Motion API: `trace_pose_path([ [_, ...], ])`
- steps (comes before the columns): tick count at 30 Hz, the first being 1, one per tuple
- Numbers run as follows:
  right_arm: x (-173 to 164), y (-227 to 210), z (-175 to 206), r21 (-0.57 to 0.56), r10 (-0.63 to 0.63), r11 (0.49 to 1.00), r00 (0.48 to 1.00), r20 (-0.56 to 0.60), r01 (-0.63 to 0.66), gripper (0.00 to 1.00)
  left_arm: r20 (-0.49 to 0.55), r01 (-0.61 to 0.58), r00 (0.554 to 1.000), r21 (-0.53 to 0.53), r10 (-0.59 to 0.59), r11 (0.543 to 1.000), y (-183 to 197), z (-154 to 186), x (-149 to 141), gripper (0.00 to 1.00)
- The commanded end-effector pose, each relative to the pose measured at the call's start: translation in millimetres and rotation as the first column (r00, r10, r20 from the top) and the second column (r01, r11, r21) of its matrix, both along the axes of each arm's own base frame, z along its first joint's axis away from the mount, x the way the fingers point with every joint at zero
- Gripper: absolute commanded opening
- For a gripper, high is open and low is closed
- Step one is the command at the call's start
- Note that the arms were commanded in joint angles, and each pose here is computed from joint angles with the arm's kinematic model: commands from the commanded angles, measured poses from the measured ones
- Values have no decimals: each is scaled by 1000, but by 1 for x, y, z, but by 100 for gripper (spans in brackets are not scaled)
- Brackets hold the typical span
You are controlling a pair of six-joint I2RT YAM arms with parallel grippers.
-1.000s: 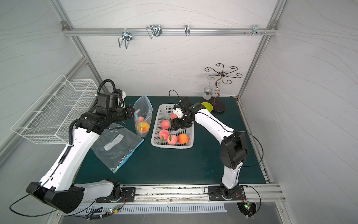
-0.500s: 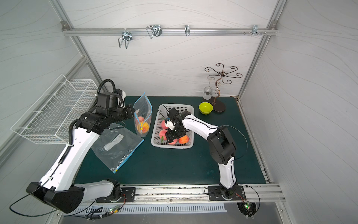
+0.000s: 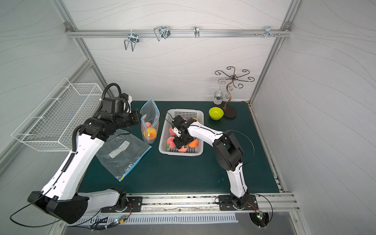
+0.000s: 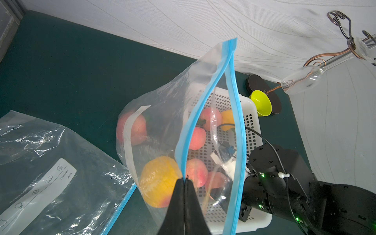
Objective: Place the peach in a zip-top bag and seal the zipper
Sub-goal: Pick up the peach from the basket.
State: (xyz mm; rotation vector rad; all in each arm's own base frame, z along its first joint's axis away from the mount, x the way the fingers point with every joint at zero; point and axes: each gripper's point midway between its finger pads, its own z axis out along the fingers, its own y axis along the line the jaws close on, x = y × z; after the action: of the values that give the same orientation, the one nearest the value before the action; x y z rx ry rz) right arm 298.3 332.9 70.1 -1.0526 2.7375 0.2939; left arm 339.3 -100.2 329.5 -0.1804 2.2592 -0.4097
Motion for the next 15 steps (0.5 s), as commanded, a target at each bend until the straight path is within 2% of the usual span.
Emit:
trace_pose_path([
  [1,0,-4,-13,-70,11,998,1000,5,-11,70,76,7,997,-17,-6,1000,-1,23,5,0],
  [5,-7,-6,-21,-106,41,993,999,-13,-42,68,79,5,997,-18,-4,1000,0,24,5,0],
  [10,-6,-5,-16,-95,25,995,1000,-8,-25,57,79,9,997,-24,-7,1000,-2,24,4,0],
  [12,-2,-1,0,-54,7,999,1000,17,-6,55,78,12,997,-28,-10,1000,-2,24,3,0],
  [15,5,4,38,69,-33,997,999,35,31,54,81,18,997,-30,-15,999,-3,25,3,0],
])
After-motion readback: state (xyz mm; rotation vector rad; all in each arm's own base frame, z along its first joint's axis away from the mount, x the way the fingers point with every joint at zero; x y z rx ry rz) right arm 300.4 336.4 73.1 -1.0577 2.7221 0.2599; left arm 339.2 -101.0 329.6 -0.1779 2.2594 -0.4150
